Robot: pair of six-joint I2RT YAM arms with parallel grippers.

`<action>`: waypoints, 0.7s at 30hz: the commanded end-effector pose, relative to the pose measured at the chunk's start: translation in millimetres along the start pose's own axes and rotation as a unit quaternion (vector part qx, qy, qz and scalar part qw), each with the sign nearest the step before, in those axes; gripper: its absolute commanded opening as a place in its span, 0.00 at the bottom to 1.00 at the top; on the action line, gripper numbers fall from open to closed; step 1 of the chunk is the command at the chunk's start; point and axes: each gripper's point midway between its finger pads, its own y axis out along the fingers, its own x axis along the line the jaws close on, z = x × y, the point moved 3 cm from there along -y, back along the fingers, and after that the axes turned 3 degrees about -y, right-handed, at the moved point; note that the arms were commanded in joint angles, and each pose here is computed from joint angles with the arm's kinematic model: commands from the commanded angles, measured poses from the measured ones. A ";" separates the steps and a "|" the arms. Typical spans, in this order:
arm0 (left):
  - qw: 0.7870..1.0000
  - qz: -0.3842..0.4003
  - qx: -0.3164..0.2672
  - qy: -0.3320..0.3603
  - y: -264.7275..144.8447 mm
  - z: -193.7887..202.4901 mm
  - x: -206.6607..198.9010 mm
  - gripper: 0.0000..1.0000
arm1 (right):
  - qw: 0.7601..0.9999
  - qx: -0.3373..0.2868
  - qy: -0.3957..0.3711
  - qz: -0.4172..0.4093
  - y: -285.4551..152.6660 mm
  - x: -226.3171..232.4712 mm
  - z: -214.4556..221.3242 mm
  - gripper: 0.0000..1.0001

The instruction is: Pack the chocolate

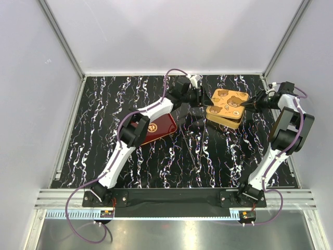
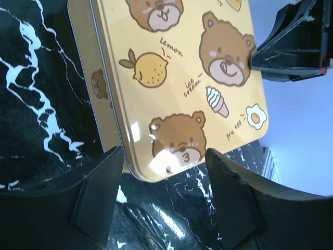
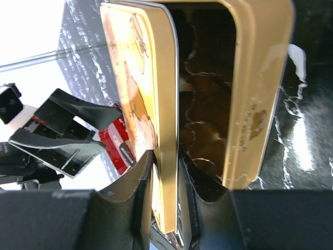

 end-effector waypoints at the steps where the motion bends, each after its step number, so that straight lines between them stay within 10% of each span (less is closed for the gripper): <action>1: 1.000 0.015 -0.022 0.014 7.7 -12.2 -6.7 0.70 | 0.998 -0.012 -0.008 0.068 -9.1 -15.1 2.4 0.28; 21: 0.999 0.021 -0.038 0.018 16.7 -13.3 -7.7 0.70 | 0.987 -0.011 -0.002 0.162 -7.0 -55.9 9.0 0.31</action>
